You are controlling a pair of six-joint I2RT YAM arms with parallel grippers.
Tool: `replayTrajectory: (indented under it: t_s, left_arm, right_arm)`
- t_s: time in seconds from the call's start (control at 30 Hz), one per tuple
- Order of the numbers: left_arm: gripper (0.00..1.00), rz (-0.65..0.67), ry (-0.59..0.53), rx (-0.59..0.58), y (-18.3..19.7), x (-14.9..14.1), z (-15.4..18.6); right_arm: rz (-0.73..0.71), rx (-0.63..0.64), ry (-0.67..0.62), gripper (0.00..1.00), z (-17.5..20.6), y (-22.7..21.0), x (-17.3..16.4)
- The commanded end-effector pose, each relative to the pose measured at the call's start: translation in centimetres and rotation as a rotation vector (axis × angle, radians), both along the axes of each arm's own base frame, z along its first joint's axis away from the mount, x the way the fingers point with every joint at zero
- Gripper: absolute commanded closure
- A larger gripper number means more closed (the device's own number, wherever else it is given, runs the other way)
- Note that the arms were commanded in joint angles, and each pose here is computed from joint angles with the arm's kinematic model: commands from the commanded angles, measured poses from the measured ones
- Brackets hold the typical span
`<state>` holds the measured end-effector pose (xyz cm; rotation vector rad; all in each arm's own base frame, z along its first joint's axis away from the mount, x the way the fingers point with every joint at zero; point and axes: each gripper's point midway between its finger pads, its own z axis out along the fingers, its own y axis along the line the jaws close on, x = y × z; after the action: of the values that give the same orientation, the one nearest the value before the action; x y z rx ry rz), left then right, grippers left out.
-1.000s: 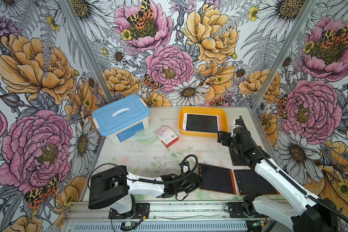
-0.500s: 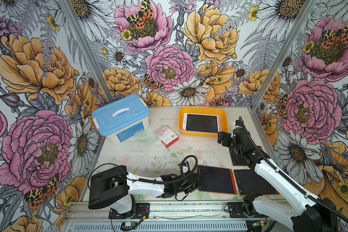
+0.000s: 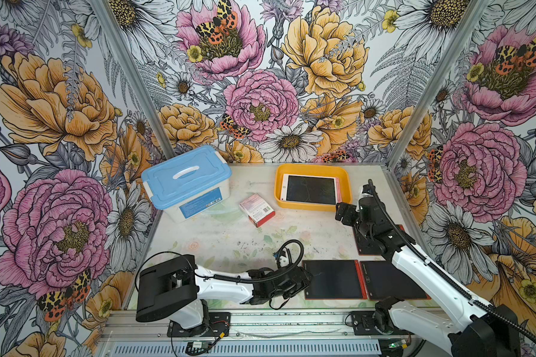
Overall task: Take out the writing tablet from the storage box
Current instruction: Place the writing tablet at the center of the board.
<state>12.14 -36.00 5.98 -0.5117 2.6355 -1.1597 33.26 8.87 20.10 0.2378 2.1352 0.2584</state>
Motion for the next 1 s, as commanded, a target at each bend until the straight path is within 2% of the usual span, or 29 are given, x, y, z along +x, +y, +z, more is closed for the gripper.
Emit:
replayTrajectory:
  t_s: [0.0, 0.17, 0.3, 0.47, 0.67, 0.83, 0.97]
  left_arm:
    - [0.46, 0.023, -0.018, -0.007, 0.1, 0.2, 0.8]
    - [0.43, 0.032, -0.033, -0.007, 0.4, 0.4, 1.3]
    - [0.39, 0.059, -0.130, 0.026, 1.6, 1.7, 3.8]
    - [0.31, 0.063, -0.313, 0.111, 3.5, 4.0, 9.2]
    - [0.14, 0.041, -0.508, 0.272, 6.6, 9.9, 15.6]
    - [0.07, 0.072, -0.532, 0.333, 9.3, 15.9, 17.9]
    - [0.03, 0.050, -0.526, 0.375, 9.2, 19.9, 17.8]
  right_arm:
    - [-0.021, 0.003, -0.019, 0.10, 0.4, -0.1, 0.3]
    - [-0.024, -0.003, -0.014, 0.10, 0.3, -0.2, 0.4]
    - [-0.039, -0.023, -0.015, 0.10, 0.2, -0.5, 0.6]
    - [-0.058, -0.057, -0.016, 0.09, 0.7, -0.6, 1.9]
    - [-0.082, -0.096, 0.000, 0.08, 1.2, -0.8, 5.1]
    - [-0.098, -0.108, 0.021, 0.08, 1.2, -1.3, 8.3]
    - [-0.111, -0.104, 0.031, 0.08, 1.2, -2.1, 10.5]
